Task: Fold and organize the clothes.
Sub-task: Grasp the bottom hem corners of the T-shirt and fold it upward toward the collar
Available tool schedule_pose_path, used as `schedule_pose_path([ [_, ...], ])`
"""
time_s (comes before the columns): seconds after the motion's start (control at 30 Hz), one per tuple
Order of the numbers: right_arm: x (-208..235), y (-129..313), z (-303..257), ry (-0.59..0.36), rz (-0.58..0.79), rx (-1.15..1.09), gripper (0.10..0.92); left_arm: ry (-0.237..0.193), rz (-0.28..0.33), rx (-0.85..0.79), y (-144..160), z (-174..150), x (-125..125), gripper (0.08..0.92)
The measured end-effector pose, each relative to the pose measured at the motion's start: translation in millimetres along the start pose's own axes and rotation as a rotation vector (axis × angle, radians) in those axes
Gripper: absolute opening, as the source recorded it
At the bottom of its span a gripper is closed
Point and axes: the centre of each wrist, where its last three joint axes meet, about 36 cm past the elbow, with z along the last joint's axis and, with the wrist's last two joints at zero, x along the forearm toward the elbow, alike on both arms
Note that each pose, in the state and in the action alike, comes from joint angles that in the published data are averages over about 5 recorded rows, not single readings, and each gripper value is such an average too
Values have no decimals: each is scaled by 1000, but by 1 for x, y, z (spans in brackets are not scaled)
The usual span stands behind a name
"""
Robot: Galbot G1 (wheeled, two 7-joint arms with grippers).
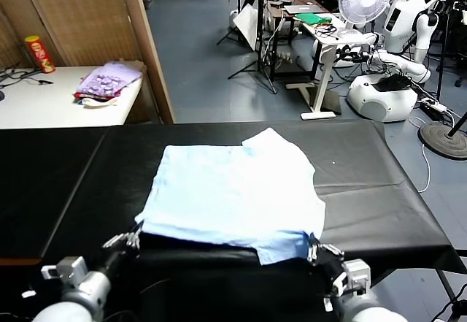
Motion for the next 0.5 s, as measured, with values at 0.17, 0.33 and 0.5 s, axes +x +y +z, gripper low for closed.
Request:
schedule_pose_path([
  [0.17, -32, -14, 3, -36, -15, 32, 122, -43, -12, -41, -1, 2, -30, 126],
  [0.33, -60, -26, 8, -65, -18, 76, 122, -52, -30, -89, 0, 8, -57, 126],
  [0.5, -84, -35, 16, -84, -18, 110, 122, -50, -60, -150, 4, 16, -77, 126],
])
